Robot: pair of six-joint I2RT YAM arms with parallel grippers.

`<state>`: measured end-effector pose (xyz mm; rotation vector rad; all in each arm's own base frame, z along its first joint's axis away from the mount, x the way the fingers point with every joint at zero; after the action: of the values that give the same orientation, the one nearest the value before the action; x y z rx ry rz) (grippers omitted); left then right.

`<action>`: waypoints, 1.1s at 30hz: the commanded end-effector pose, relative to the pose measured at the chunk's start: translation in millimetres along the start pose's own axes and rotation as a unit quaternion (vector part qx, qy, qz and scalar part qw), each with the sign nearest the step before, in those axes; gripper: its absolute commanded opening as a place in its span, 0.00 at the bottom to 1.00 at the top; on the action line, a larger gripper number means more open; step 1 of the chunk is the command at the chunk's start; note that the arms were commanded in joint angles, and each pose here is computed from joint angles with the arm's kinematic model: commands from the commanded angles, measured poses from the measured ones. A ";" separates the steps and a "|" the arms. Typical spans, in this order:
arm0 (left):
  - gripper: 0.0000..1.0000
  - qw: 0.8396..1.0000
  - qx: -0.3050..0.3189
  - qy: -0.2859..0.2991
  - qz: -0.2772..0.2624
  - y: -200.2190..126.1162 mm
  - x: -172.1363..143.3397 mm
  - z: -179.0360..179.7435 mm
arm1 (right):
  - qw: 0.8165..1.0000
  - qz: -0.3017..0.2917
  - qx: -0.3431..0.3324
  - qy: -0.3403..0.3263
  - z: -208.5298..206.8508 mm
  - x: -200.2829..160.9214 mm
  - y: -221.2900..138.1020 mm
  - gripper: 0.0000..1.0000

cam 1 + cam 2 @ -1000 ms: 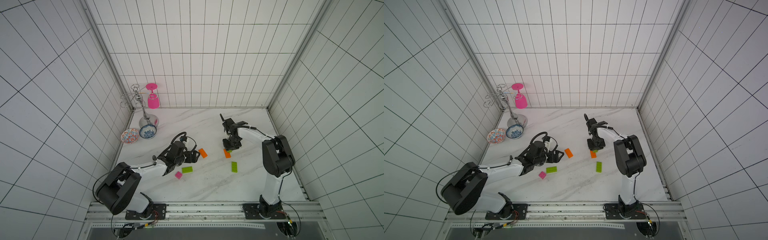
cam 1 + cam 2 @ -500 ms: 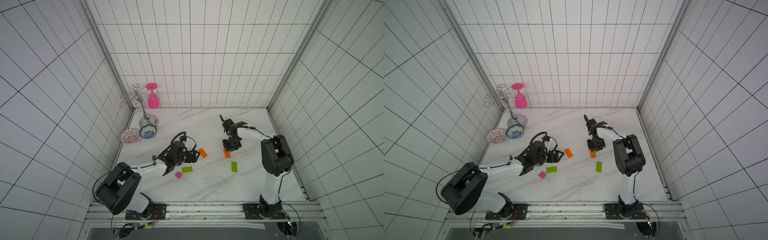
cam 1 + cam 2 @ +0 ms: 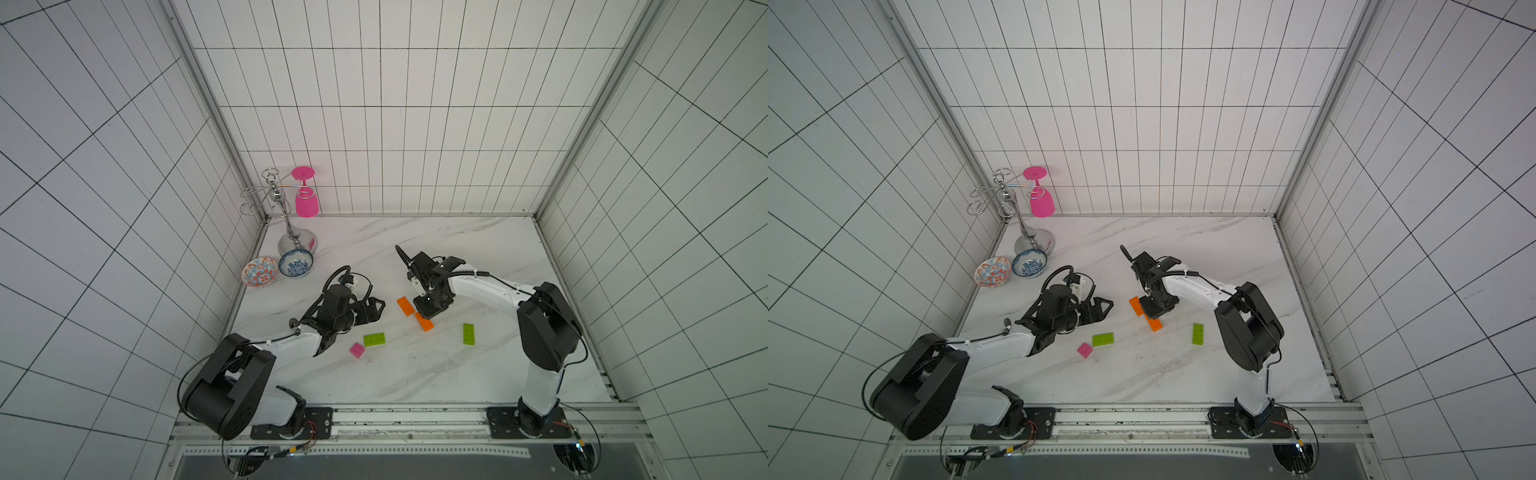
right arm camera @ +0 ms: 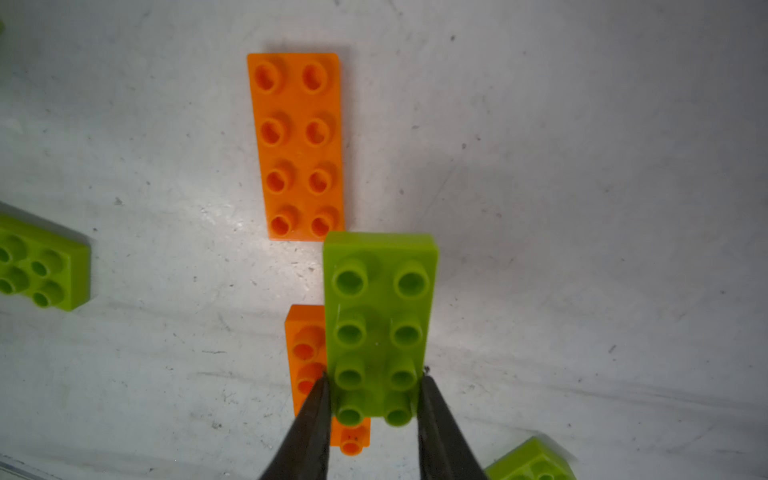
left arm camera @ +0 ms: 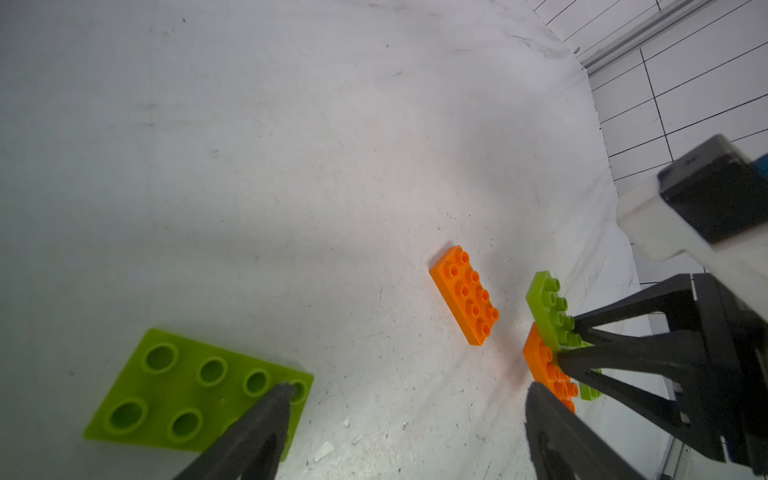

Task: Assemble a small pinwheel with lego
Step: Pick up the lego brick from the center of the board, then assemble the lego brick with the lego brick.

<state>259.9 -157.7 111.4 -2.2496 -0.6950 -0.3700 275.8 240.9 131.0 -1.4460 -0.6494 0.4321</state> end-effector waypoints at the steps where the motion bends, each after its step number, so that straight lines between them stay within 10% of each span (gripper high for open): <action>1: 0.89 0.999 -0.028 -0.006 -0.017 -3.4 6.6 -7.9 | 0.999 0.028 -0.003 -0.018 0.3 -4.8 6.1 0.28; 33: 0.89 0.999 -0.032 0.007 -0.001 4.2 3.1 -5.8 | 1.000 -0.003 0.014 0.005 10.9 24.8 -0.5 0.26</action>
<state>261.8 -162.6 113.5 -2.3010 -0.6812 -0.3915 283.9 253.4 123.2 -1.4538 -0.6291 0.4469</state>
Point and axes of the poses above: each gripper's point midway between its finger pads, its own y axis out along the fingers, its own z axis along the line the jaws close on, x = y × z, the point moved 7 cm from there along -y, back along the fingers, and after that the axes turned 6 degrees about -y, right-handed, at the moved point
